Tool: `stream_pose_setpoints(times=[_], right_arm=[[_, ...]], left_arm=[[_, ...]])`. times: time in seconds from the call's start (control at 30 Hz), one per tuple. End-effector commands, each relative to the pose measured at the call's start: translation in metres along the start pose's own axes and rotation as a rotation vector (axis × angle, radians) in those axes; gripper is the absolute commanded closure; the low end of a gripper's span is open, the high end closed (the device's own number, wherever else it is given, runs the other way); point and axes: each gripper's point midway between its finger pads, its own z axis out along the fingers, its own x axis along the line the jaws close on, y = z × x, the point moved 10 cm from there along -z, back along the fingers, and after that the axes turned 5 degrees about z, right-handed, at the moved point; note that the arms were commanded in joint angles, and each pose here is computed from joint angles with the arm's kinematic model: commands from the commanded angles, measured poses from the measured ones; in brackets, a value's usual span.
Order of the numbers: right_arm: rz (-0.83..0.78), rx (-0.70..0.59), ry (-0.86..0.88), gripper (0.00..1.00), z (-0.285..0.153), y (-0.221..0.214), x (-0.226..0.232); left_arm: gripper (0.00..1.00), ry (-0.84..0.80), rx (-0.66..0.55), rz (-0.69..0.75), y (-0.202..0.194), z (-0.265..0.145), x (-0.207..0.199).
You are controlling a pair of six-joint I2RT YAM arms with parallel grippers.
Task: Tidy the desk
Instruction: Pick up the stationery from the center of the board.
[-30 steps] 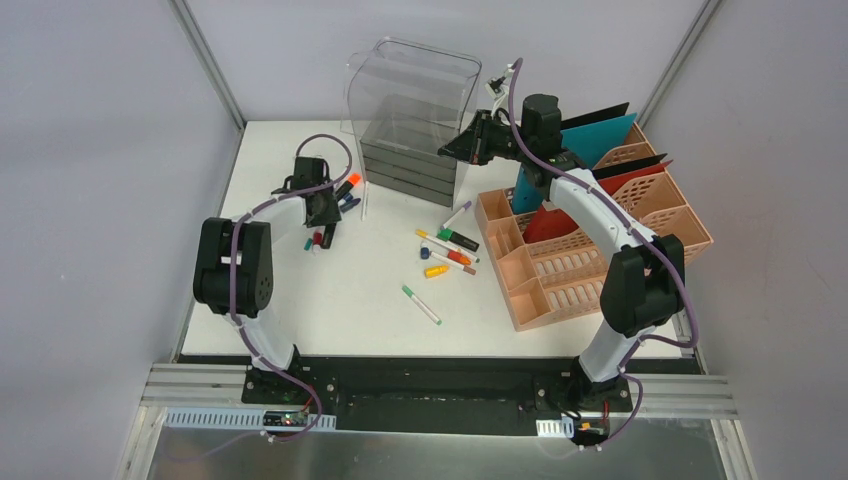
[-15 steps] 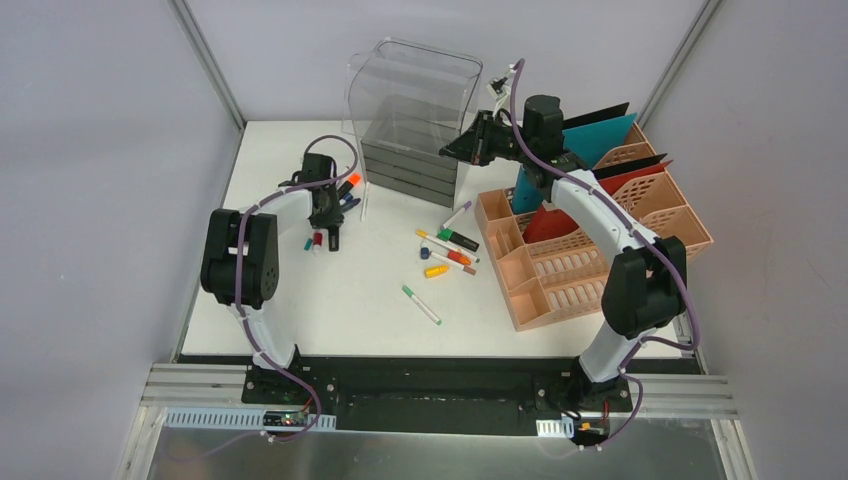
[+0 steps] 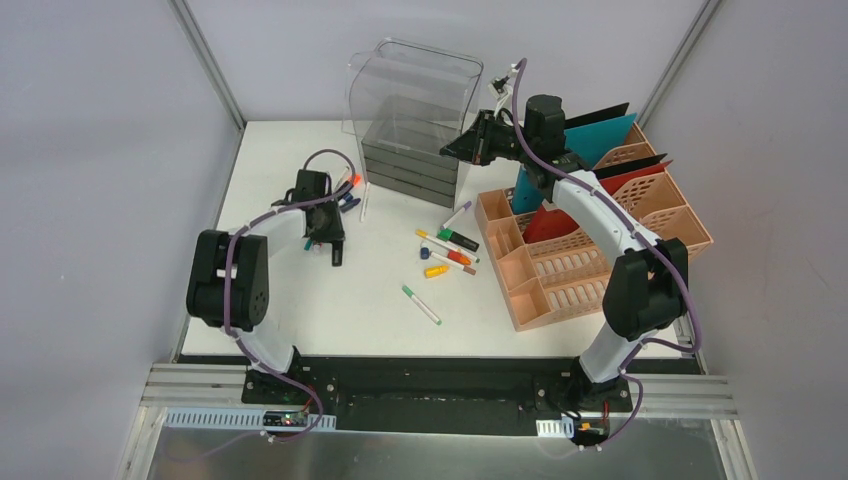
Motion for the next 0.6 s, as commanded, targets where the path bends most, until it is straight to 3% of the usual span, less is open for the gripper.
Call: stream_pose_setpoints(times=[0.0,0.27,0.57], right_arm=[[-0.046,-0.069,0.042,0.98,-0.016,0.015,0.024],[-0.046,-0.072,0.044,0.98,-0.018,0.014,0.024],[-0.041,-0.073,0.052,0.98,-0.017,0.013,0.025]], left_arm=[[0.98,-0.162,-0.124,-0.015,-0.001,-0.029,-0.015],[1.0,-0.418,-0.262,-0.106,-0.017,-0.051,-0.03],[1.0,-0.862,-0.484,-0.392,0.005,-0.071,-0.059]])
